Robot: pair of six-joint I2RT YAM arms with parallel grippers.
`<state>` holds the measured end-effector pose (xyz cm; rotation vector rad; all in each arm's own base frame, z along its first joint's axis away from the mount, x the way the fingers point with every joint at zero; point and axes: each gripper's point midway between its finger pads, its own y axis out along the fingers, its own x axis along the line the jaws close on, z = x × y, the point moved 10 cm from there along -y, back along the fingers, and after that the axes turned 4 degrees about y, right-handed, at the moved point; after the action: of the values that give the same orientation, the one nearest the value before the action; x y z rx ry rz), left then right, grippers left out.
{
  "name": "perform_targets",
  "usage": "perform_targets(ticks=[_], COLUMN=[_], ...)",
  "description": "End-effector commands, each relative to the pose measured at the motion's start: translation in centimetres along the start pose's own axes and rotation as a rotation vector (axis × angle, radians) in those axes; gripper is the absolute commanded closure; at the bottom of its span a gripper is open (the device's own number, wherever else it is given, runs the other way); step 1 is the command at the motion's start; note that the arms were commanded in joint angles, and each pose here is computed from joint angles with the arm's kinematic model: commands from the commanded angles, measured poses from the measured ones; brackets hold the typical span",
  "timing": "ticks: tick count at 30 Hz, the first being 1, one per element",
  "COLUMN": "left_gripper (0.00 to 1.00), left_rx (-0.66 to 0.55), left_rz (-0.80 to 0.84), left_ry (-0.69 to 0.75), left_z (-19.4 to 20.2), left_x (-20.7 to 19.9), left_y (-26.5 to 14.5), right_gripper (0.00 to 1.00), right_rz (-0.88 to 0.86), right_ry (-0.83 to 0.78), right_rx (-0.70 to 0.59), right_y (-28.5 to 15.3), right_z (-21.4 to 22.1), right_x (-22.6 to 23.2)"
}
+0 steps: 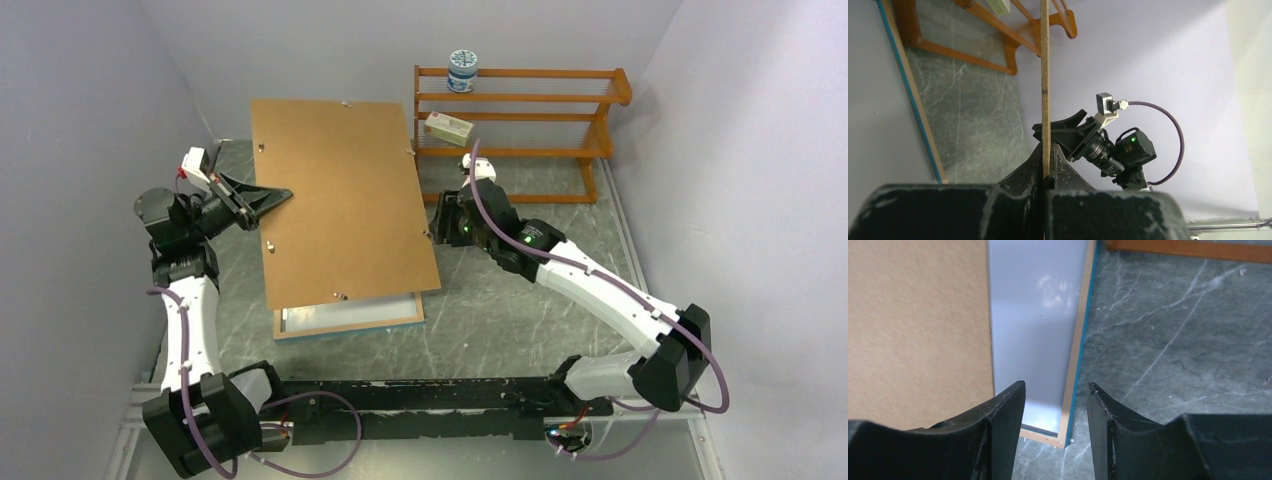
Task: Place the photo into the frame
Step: Adjust the photo frame item.
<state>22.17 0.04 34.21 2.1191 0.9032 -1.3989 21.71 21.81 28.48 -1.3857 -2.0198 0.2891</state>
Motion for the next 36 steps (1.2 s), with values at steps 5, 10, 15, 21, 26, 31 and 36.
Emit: perform_targets(ticks=[5, 10, 15, 21, 26, 31, 36], left_gripper=[0.97, 0.97, 0.97, 0.97, 0.97, 0.97, 0.98], left_rx=[-0.013, -0.051, -0.030, 0.016, 0.054, 0.087, 0.113], left_rz=[0.074, 0.093, 0.110, 0.124, 0.123, 0.122, 0.121], left_ry=[0.036, 0.017, 0.017, 0.032, 0.038, 0.040, 0.025], left_z=[1.3, 1.6, 2.0, 2.7, 3.3, 4.0, 4.8], left_x=[-0.9, -0.2, 0.1, -0.2, -0.3, -0.1, 0.3], left_y=[-0.6, -0.5, -0.7, -1.1, -1.4, -1.7, -2.0], right_gripper=[0.49, 0.49, 0.49, 0.48, 0.48, 0.47, 0.46], right_rz=[-0.120, -0.170, -0.076, -0.054, -0.061, -0.031, -0.013], right_ry=[-0.061, -0.105, -0.107, -0.099, -0.125, -0.160, -0.200], right_rx=[-0.024, 0.029, -0.011, -0.089, -0.127, -0.164, -0.207], right_y=[-0.5, -0.7, -0.4, 1.2, 3.0, 4.8, 6.3], right_z=[-2.3, -1.6, -2.3, -5.5, -7.5, -9.2, -10.7], right_x=[2.2, 2.5, 2.0, 2.2, 2.8, 3.2, 3.3])
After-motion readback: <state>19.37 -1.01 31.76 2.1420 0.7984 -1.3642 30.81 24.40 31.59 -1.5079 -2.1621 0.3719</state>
